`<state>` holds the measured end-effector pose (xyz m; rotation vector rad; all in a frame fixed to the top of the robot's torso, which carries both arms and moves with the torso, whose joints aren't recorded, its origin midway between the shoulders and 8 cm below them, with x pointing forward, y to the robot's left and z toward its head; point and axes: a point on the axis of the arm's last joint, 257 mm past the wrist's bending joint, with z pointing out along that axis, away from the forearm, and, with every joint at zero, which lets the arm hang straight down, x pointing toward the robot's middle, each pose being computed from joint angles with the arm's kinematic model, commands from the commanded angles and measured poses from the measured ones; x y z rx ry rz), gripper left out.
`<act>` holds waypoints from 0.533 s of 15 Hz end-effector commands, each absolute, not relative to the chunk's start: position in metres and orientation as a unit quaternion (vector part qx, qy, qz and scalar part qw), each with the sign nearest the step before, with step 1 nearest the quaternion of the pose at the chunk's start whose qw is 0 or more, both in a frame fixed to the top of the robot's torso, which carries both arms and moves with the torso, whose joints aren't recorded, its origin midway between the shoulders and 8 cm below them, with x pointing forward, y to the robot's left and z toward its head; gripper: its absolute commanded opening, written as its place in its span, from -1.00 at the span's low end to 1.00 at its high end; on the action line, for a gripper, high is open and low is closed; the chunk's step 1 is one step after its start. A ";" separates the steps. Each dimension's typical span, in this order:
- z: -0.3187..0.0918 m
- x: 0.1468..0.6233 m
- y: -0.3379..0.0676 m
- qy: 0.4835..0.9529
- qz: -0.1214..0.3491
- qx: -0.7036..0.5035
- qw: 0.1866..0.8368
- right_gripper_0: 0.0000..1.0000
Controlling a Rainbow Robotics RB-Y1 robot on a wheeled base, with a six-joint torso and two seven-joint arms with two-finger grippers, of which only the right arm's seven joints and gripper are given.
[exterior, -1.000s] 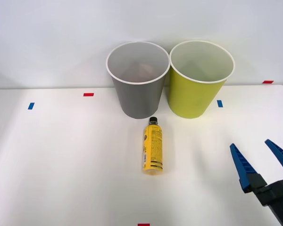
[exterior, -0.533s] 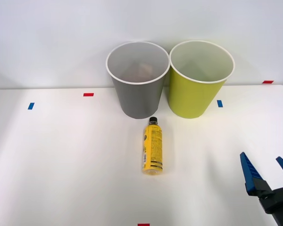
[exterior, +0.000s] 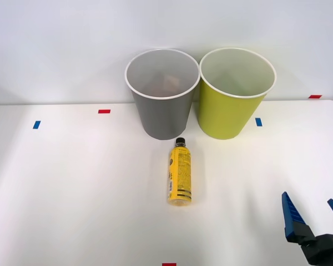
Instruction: Put cans in the gray bin, plastic bottles in the light green bin
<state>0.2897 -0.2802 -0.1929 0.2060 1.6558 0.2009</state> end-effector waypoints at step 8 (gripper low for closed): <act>-0.247 0.285 -0.250 0.684 0.084 0.022 0.724 1.00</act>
